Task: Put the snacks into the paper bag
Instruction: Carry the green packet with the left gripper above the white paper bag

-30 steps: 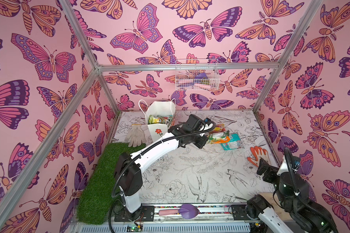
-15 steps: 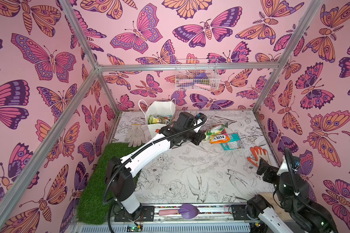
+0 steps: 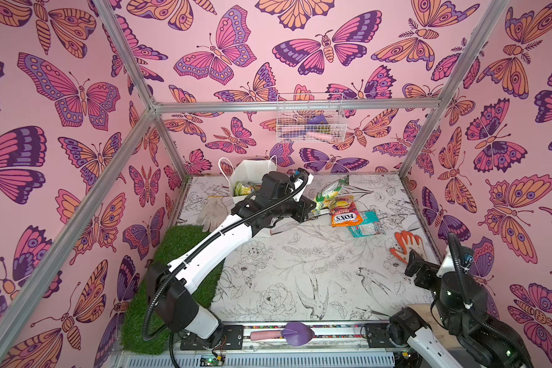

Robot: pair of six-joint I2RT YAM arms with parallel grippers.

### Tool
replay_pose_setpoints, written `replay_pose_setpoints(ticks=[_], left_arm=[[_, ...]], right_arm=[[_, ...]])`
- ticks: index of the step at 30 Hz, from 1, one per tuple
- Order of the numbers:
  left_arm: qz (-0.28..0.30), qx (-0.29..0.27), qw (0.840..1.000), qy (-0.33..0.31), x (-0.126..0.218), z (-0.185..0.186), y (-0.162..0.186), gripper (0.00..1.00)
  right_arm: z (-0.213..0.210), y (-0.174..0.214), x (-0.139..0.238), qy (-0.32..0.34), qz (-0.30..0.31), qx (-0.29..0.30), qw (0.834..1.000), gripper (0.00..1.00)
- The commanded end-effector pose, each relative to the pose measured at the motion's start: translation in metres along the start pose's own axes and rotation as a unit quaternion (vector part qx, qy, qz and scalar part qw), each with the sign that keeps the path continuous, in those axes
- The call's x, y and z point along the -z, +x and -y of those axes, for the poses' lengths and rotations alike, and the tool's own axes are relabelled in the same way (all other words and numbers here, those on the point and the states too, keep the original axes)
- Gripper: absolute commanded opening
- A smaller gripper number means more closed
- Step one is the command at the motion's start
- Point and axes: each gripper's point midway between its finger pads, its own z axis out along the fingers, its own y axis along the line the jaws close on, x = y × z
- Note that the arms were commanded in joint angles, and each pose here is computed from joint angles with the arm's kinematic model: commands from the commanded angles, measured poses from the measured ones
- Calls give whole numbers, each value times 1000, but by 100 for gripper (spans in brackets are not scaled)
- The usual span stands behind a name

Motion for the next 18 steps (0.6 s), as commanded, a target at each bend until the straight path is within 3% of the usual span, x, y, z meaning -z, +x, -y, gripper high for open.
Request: replay_pose_setpoints(ticks=[1,18], left_arm=[[52,-10,999,10,20,7,-25,0],[117,12,993,1,66,-6,-49,0]], right_arm=[[2,-1,1,4,7,-1,1000,99],[3,0,0,5,6,0,1000,99]])
